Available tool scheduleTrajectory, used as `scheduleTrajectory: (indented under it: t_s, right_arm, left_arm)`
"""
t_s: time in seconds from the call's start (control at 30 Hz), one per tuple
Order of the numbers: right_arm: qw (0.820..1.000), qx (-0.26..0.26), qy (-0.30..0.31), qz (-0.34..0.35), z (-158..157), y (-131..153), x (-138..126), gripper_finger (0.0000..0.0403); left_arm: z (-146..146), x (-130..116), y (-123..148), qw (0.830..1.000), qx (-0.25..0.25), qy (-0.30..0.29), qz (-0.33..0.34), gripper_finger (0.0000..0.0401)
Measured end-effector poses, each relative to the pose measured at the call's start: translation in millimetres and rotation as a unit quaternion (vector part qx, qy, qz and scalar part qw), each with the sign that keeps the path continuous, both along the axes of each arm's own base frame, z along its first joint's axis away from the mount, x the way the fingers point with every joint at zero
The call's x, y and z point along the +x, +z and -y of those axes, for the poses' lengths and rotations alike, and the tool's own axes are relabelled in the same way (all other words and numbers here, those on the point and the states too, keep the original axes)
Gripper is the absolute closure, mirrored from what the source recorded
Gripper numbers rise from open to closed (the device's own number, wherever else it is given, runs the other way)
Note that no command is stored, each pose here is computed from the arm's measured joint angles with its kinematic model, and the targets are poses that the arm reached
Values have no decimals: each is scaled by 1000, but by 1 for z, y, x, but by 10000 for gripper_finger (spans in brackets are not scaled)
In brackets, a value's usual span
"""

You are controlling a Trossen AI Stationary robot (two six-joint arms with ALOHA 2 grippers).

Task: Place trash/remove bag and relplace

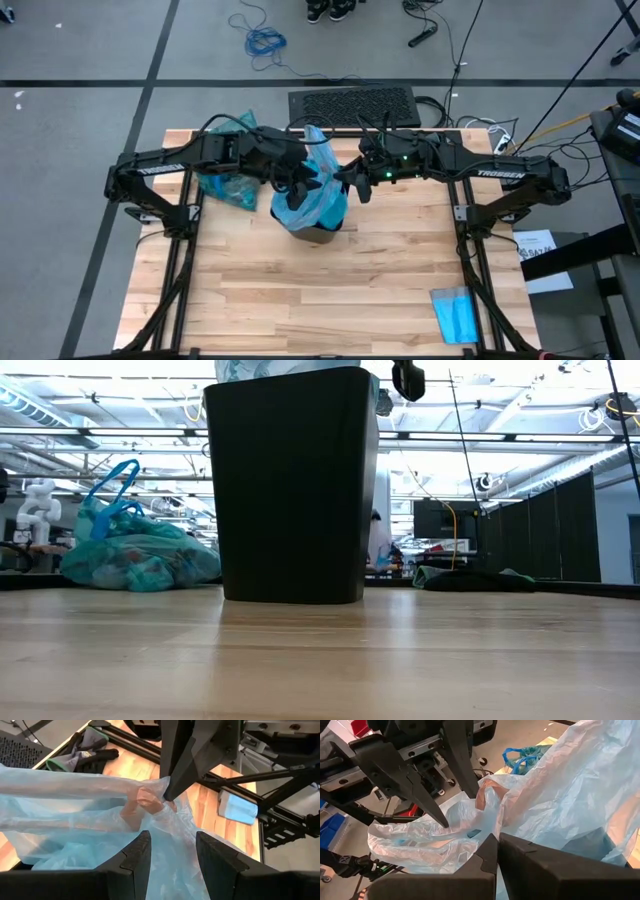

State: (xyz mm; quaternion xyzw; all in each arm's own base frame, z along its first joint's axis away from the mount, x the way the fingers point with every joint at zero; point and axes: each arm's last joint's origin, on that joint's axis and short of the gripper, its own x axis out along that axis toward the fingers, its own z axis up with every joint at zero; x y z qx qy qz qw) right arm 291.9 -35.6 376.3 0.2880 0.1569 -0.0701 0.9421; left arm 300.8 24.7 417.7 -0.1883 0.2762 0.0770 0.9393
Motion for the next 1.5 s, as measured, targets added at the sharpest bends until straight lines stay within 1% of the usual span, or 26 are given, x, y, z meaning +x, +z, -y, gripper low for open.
scheduleTrajectory:
  t_s: [0.17, 0.27, 0.33, 0.43, 0.47, 0.53, 0.67, 0.73, 0.83, 0.97, 1.03, 1.13, 1.27, 1.4, 1.5]
  right_arm:
    - [1000, 0, 2, 2, 0, 0, 0, 403]
    - [1000, 0, 2, 2, 0, 0, 0, 403]
    - [1000, 0, 2, 2, 0, 0, 0, 403]
    - [1000, 0, 2, -1, 0, 0, 0, 403]
    - [1000, -1, 3, -5, 0, -1, -1, 403]
    - [1000, -3, 4, -8, 0, -1, -2, 403]
    - [1000, -12, 6, -2, -1, 5, -10, 403]
    - [1000, -14, 5, -3, -2, 8, -16, 403]
    - [1000, -17, 1, -26, -3, 7, -23, 403]
    - [998, -22, -9, -66, -4, 3, -31, 403]
    - [997, -27, -10, -73, -4, 2, -32, 403]
    - [996, -29, -9, -81, -5, -2, -32, 403]
    - [995, -17, -26, -95, -6, -20, -40, 403]
    - [998, 15, -43, -42, -8, -30, -58, 403]
    - [997, 40, -58, -32, -9, -41, -70, 403]
  left_arm:
    - [-2, 6, -4, 1000, 4, 8, -1, 251]
    - [-4, 8, -5, 1000, -3, 21, -3, 268]
    - [-8, 7, -5, 999, 3, 35, -2, 296]
    - [-11, -1, -2, 999, 11, 44, -11, 365]
    - [-12, -5, -2, 999, 17, 45, -18, 382]
    - [-14, -17, 2, 998, 23, 58, -33, 394]
    - [-16, -46, 5, 991, 39, 92, -84, 399]
    - [-15, -59, 11, 990, 43, 111, -80, 400]
    - [-13, -79, 20, 989, 39, 127, -68, 400]
    - [-11, -96, 17, 983, 31, 145, -109, 400]
    - [-11, -98, 10, 978, 30, 154, -139, 400]
    - [-11, -96, 2, 975, 28, 156, -157, 400]
    - [-11, -92, -10, 972, 28, 154, -178, 401]
    - [-12, -90, -19, 968, 22, 159, -191, 401]
    - [-12, -90, -19, 968, 23, 161, -192, 401]
